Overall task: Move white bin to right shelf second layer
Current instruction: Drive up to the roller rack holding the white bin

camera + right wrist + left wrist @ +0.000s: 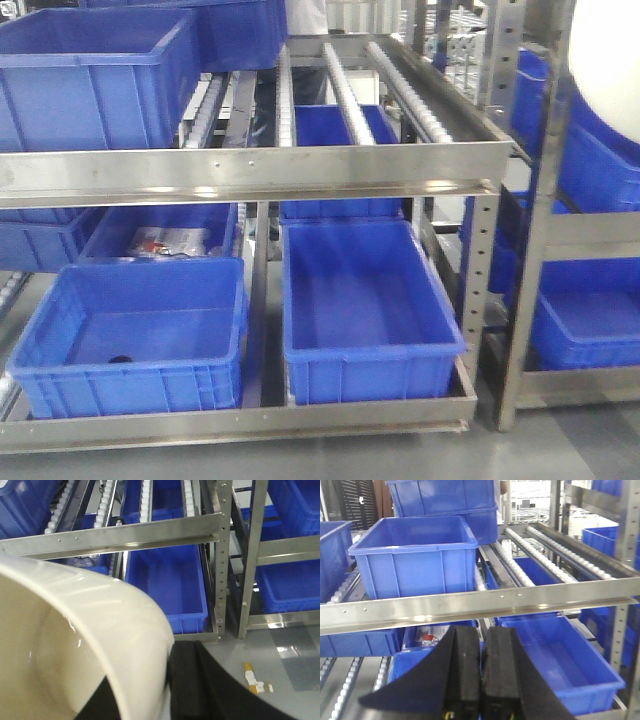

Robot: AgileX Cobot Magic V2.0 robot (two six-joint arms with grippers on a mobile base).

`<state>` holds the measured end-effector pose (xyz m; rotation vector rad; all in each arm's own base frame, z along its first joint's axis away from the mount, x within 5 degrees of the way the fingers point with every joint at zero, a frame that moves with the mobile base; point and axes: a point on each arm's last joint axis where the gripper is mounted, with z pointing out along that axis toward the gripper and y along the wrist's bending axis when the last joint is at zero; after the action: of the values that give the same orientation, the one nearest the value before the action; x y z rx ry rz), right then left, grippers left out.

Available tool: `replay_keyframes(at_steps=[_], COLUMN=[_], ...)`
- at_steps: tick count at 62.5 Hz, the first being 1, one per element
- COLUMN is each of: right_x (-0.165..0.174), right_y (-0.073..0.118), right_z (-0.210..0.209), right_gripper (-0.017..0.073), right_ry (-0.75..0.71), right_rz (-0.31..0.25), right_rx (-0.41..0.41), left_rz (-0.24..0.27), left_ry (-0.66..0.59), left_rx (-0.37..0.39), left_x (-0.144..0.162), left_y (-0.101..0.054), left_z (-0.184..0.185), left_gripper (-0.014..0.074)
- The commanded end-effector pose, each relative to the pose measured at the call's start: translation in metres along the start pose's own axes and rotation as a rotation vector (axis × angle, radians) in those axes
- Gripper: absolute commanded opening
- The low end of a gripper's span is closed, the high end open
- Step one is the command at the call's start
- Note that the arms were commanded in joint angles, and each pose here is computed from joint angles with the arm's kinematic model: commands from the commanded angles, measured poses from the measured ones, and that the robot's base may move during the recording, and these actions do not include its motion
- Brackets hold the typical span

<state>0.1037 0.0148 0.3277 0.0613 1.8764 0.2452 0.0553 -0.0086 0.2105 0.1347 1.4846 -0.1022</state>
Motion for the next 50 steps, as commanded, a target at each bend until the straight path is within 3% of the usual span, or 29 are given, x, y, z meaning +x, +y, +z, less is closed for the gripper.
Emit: replay_keyframes(at_steps=[1, 50], right_x=[-0.0183, -0.0183], right_y=[0.0027, 0.0027], right_z=[-0.0048, -0.0048], right_gripper=[0.0056, 0.0056], right_ry=[-0.131, -0.131], right_rz=[0.004, 0.004], right_rx=[-0.016, -0.016], left_rz=[-0.013, -0.013], left_ry=[-0.066, -0.066], left_rx=[-0.004, -0.004], left_x=[0.0027, 0.0027], left_y=[0.0003, 0.0003], left_z=[-0.0005, -0.0005], left_gripper=[0.0085, 0.0085])
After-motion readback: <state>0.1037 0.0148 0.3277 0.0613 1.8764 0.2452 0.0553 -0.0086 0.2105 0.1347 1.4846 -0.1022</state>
